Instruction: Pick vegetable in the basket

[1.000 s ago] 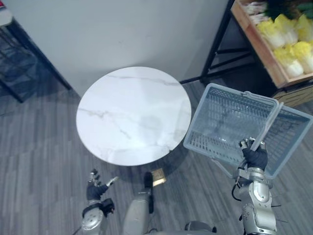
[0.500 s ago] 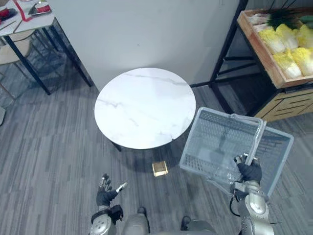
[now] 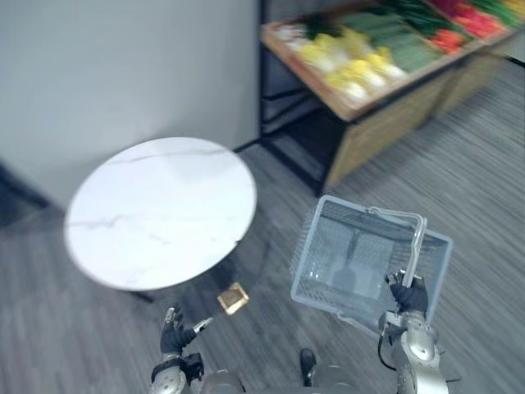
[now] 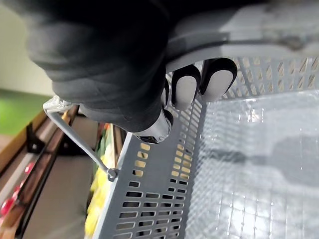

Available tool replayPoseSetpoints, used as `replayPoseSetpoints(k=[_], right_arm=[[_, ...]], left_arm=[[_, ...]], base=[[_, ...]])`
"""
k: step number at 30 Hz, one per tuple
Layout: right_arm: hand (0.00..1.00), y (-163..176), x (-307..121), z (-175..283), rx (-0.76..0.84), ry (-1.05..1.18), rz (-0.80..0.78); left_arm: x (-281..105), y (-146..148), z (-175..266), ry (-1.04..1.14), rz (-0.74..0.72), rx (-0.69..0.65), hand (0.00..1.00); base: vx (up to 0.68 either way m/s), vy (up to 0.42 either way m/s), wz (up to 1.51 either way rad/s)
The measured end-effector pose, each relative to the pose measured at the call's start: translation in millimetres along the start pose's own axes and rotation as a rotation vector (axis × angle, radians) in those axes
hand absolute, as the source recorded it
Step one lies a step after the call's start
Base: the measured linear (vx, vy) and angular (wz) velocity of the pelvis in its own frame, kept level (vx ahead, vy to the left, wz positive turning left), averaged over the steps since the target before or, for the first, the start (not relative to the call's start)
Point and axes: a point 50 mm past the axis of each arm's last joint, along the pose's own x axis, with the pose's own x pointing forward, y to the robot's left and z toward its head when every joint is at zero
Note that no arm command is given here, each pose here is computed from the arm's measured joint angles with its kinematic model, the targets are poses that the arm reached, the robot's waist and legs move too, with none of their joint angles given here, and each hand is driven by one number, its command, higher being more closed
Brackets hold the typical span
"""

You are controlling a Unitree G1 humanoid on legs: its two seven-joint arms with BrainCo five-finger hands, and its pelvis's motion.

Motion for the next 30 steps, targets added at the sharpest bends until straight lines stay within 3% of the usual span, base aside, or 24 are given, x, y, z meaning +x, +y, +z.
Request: replayPoseSetpoints(k=[10,17,24,30], right_arm=[[1.00,-7,7,17,-0.046,-0.061,-0.014],[1.00,6,21,42,-0.081,-0.153,0.034],[1.00,27,18,24,-0.114,-0.086,0.103],[1.00,39,12,18,-0.140,-0.072,0.167]], left_arm=[[12,-46,32,-0.110,-0.147,-0.003,0.00],[-2,-41,37,-0.155,-0.127,-0.040,0.00],[0,-22,67,-0.282,-0.043,-0.071,0.00],[2,-30,74,-0.305,-0.069,-0.048,0.00]], base=[[0.25,-0.103,-1.12],[0.30,0.231,-1.35],[0.46,0.177,0.01],[0.53,-0.028,0.36]])
